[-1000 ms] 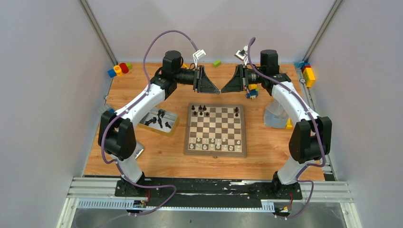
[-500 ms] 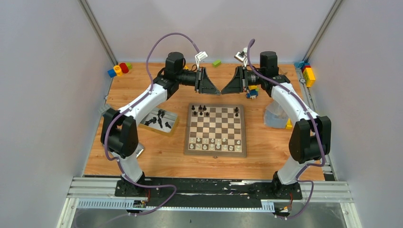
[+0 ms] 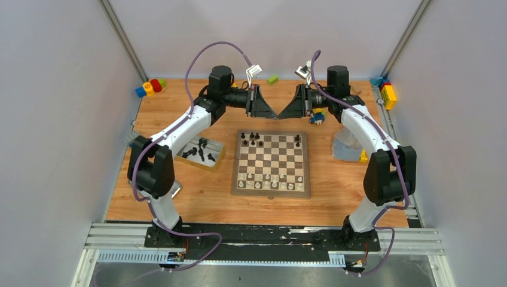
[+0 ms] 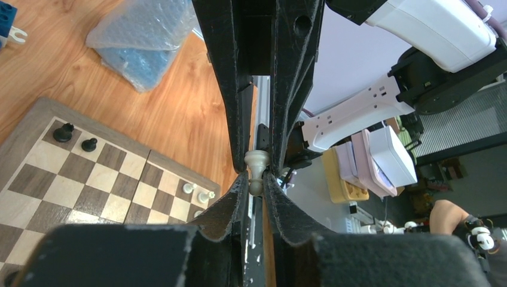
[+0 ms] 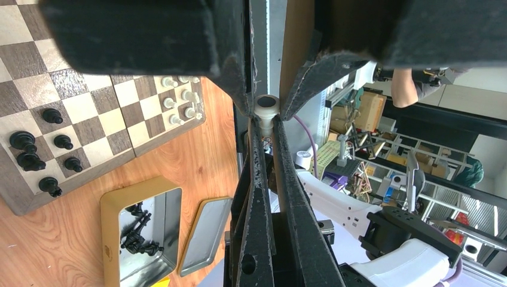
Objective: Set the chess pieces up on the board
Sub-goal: Place the chess piece on the chessboard.
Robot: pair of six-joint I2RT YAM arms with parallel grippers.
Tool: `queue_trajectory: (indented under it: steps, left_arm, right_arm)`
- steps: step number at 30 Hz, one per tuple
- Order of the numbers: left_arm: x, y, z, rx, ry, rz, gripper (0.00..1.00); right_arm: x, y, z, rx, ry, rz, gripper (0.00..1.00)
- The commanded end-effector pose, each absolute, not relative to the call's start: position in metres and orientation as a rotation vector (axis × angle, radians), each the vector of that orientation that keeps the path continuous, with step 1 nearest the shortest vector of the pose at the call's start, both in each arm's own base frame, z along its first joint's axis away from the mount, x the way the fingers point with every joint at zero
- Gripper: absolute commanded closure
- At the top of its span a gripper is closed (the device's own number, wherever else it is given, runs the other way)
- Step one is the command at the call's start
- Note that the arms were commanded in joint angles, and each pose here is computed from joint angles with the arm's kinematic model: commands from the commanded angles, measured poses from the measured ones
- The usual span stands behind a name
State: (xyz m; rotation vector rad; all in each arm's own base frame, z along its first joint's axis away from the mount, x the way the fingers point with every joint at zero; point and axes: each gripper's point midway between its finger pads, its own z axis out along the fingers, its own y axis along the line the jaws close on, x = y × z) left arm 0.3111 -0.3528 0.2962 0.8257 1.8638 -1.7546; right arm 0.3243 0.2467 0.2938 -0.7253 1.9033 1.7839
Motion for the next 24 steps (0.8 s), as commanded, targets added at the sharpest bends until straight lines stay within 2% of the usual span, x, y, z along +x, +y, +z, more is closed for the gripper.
queue_trajectory:
  steps: [1, 5, 7, 8, 10, 12, 15, 16, 17, 24]
  left_arm:
    - [0.309, -0.357, 0.309, 0.872, 1.796, -1.764, 0.84]
    - [0.307, -0.358, 0.309, 0.875, 1.796, -1.766, 0.91]
    - [0.306, -0.357, 0.309, 0.880, 1.791, -1.762, 0.95]
    - [0.305, -0.357, 0.309, 0.879, 1.799, -1.761, 0.99]
    - [0.305, -0.355, 0.306, 0.905, 1.796, -1.720, 1.00]
    - [0.305, -0.351, 0.302, 0.932, 1.816, -1.651, 1.00]
    - [0.306, -0.339, 0.282, 0.948, 1.931, -1.491, 1.00]
    - [0.308, -0.337, 0.282, 1.017, 1.888, -1.409, 1.00]
    - [0.305, -0.331, 0.266, 1.018, 1.984, -1.336, 1.00]
    - [0.281, -0.339, 0.215, 1.397, 2.092, -0.888, 1.00]
  right_arm:
    - [0.325, 0.247, 0.296, -0.747, 1.878, 1.779, 1.00]
    - [0.326, 0.247, 0.296, -0.744, 1.878, 1.773, 0.99]
    - [0.327, 0.247, 0.296, -0.743, 1.877, 1.767, 0.95]
    - [0.327, 0.246, 0.296, -0.744, 1.874, 1.761, 0.91]
    - [0.329, 0.242, 0.296, -0.739, 1.868, 1.738, 0.83]
    - [0.334, 0.229, 0.297, -0.708, 1.866, 1.699, 0.66]
    - [0.346, 0.200, 0.296, -0.638, 1.864, 1.621, 0.57]
    - [0.349, 0.188, 0.295, -0.617, 1.862, 1.586, 0.54]
    - [0.351, 0.179, 0.293, -0.599, 1.865, 1.553, 0.52]
    - [0.349, 0.111, 0.285, -0.475, 1.847, 1.312, 0.51]
